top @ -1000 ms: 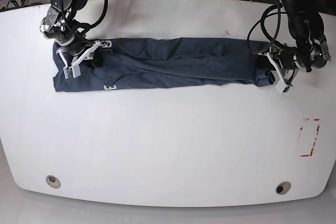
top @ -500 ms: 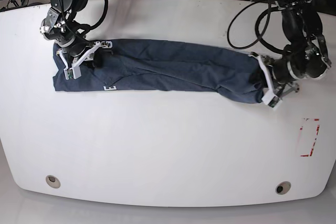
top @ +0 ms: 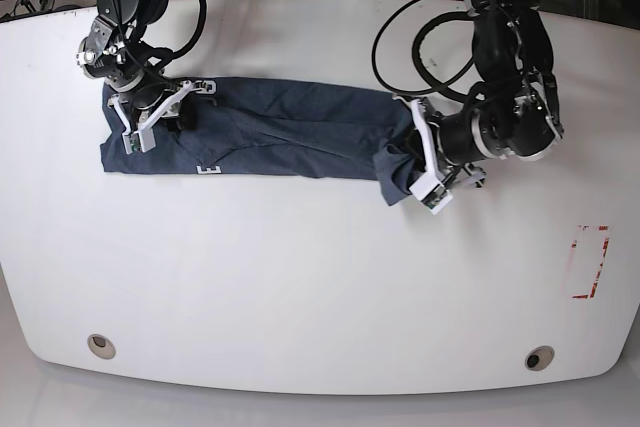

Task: Fold the T-shirt properly
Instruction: 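Fold the strip end held by the left gripper toward the right gripper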

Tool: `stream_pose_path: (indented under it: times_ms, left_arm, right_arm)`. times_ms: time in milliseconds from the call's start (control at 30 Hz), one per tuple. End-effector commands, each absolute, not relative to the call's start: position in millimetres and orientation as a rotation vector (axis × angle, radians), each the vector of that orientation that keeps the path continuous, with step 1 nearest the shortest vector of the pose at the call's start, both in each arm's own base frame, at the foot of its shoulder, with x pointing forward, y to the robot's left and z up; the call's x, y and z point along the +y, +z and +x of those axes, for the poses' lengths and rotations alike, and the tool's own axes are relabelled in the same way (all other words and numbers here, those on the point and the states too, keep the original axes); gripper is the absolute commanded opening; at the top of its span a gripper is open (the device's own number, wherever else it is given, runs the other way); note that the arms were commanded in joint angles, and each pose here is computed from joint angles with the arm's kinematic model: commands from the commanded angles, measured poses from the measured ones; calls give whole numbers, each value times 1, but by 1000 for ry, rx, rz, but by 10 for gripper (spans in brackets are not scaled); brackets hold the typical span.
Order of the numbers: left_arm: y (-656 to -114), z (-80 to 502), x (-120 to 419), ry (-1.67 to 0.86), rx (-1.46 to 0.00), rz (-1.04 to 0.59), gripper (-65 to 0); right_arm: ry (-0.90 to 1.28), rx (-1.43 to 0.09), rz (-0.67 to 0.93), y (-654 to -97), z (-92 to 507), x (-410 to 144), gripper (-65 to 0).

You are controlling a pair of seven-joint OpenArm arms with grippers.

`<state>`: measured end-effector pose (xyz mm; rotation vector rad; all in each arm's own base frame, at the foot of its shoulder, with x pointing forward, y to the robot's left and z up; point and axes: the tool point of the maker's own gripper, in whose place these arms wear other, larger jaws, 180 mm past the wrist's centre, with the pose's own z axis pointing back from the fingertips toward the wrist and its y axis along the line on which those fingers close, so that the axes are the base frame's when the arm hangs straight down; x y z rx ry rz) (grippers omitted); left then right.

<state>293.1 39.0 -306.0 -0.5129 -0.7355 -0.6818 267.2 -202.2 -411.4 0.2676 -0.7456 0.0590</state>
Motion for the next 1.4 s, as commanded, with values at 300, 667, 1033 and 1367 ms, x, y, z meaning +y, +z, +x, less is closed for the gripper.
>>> stream_pose_path:
  times_ms: [300, 667, 1033, 1367]
  left_arm:
    - [-320, 295, -17, -633, -679, -725, -635]
    - [-333, 296, -28, -629, -624, -777, -635]
    - [-334, 298, -47, -644, -616, -824, -633]
    - [-337, 298, -61, -634, -623, -874, -564]
  right_arm:
    - [69, -762, 255, -405, 273, -205, -510]
    - [68, -761, 257, -406, 273, -205, -510]
    - [70, -772, 254, -402, 279, -206, -510]
    - [70, -775, 254, -401, 280, -206, -510]
